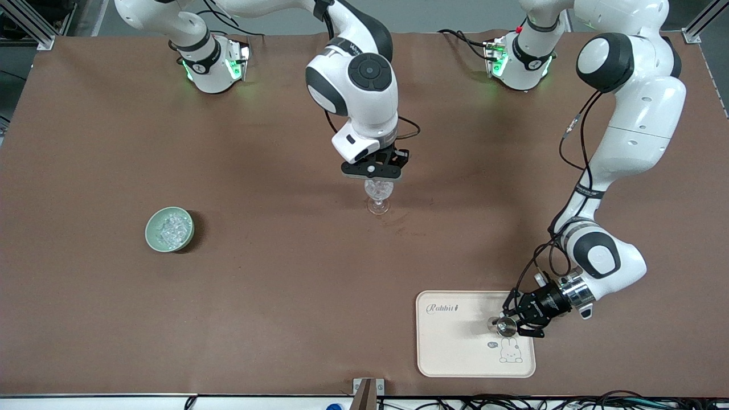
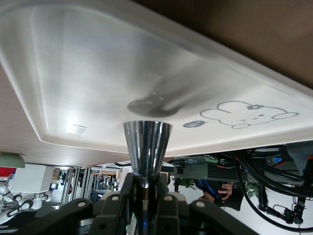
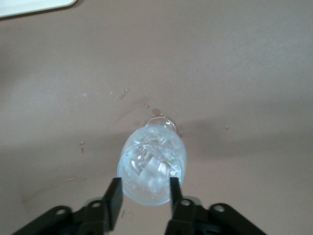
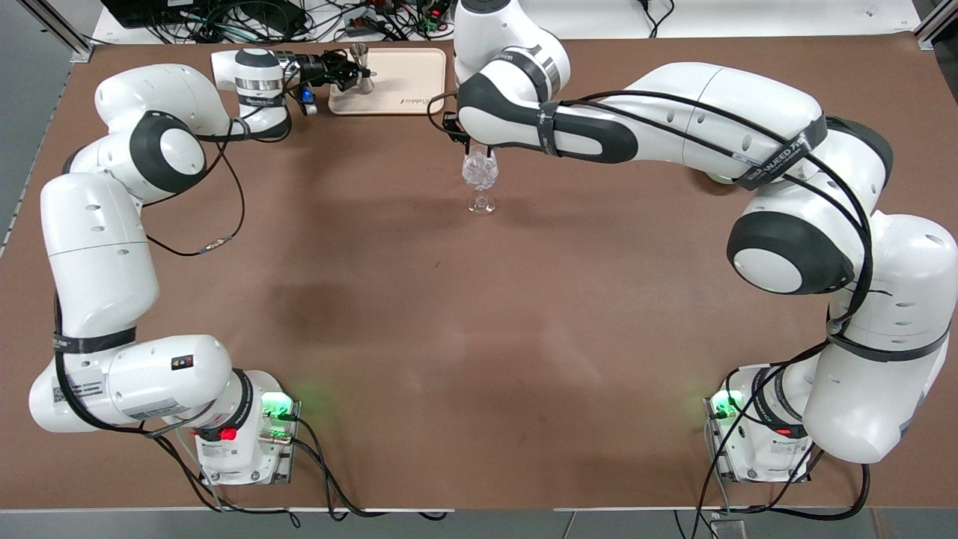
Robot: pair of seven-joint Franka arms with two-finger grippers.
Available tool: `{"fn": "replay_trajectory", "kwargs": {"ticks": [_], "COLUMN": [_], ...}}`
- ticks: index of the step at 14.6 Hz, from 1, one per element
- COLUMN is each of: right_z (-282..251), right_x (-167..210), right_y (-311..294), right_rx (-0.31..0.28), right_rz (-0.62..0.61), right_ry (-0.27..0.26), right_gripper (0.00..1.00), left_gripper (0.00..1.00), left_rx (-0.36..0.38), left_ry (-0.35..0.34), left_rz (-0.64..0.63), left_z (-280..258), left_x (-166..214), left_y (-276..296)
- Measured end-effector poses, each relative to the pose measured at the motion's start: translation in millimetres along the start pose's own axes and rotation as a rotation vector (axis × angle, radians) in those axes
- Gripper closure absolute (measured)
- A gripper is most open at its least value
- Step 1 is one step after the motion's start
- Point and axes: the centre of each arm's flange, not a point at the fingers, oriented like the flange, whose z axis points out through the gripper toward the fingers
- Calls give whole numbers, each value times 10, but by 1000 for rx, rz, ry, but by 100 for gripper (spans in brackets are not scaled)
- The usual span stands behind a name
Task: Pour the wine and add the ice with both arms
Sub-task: 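Lower the ice cube into the wine glass and open the right gripper, then lower the jigger onto the rabbit tray with the left gripper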
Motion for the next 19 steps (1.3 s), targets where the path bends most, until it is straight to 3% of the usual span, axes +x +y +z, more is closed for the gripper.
{"fn": "replay_trajectory", "kwargs": {"ticks": [3, 5, 7, 9, 12, 17, 19], "right_z": [-28, -87, -309, -727, -1445, -2250, -2457], "right_x": [52, 159, 437, 823, 1360, 1935, 2012], "right_y": [21, 73, 253, 676, 1547, 3080, 3660], "right_rx": [0, -17, -48, -85, -115, -154, -180], "right_rz": [5, 2, 15, 77, 95, 135, 133], "right_ry": [11, 55, 147, 203, 215, 196, 161], "right_gripper": [17, 0, 0, 0, 0, 0, 0], "left_gripper": [76, 61, 43, 22, 0, 0, 0], "left_rx": [9, 11, 6, 14, 75, 275, 394], "left_ry": [1, 0, -3, 16, 165, 420, 546], "left_rz": [18, 22, 31, 82, 315, 620, 734], "left_z": [74, 88, 77, 60, -82, -441, -581], "left_x": [85, 77, 44, -26, -345, -963, -1127], "left_y": [-48, -54, -33, -9, 78, 73, 7]}}
